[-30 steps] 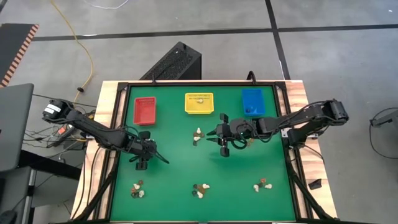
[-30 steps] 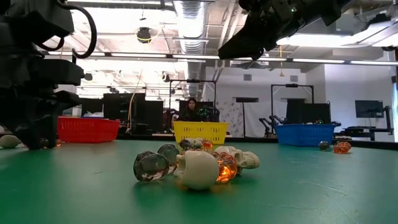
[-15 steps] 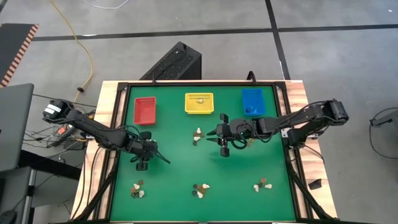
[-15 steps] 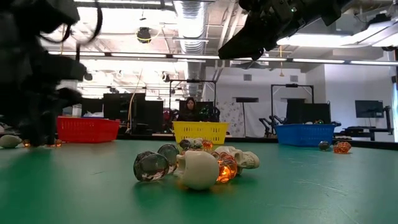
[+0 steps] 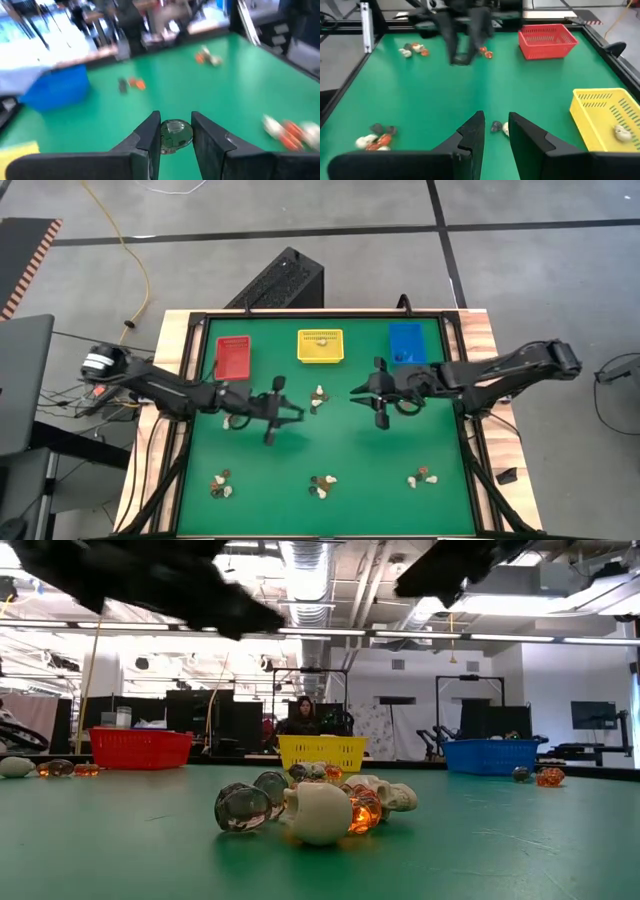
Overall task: Sort Halloween decoration
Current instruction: Put the purple skull toy into the blue bin
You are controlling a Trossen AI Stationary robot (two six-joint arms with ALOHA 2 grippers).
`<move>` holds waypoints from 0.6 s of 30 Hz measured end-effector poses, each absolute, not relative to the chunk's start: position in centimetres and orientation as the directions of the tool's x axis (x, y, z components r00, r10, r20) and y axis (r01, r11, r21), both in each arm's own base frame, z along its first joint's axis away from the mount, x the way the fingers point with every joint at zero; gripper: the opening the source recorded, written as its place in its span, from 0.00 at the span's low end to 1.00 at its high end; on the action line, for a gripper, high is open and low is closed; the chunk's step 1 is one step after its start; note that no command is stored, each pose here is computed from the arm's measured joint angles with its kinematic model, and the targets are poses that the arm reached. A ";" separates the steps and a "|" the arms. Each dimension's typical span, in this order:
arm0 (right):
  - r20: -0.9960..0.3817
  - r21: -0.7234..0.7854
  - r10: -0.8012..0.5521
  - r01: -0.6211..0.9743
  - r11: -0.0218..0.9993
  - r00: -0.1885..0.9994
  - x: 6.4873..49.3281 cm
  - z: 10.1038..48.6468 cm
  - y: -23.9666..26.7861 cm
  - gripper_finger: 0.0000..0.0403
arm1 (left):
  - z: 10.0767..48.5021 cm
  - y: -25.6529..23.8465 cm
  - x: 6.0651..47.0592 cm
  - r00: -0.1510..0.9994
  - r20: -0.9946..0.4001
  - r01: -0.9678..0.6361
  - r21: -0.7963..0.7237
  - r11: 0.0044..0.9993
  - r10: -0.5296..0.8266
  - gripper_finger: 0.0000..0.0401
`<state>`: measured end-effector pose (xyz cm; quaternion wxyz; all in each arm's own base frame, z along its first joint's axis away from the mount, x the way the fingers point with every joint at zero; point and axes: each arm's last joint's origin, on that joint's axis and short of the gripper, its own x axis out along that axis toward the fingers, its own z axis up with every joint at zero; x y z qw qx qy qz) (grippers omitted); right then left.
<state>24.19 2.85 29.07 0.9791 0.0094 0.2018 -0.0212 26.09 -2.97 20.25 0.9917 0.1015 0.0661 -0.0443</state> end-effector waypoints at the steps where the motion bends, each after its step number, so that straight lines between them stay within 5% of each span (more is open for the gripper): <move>1: -0.390 0.003 -0.047 0.052 0.999 0.920 23.8 29.3 3.1 0.29 | 20.1 -2.4 26.9 0.991 -0.112 0.096 0.197 0.976 -0.075 0.20; 18: -0.315 -0.090 -0.114 0.090 0.992 0.942 19.9 31.5 5.4 0.29 | 19.1 7.6 46.3 0.996 -0.051 0.084 0.155 0.984 -0.077 0.20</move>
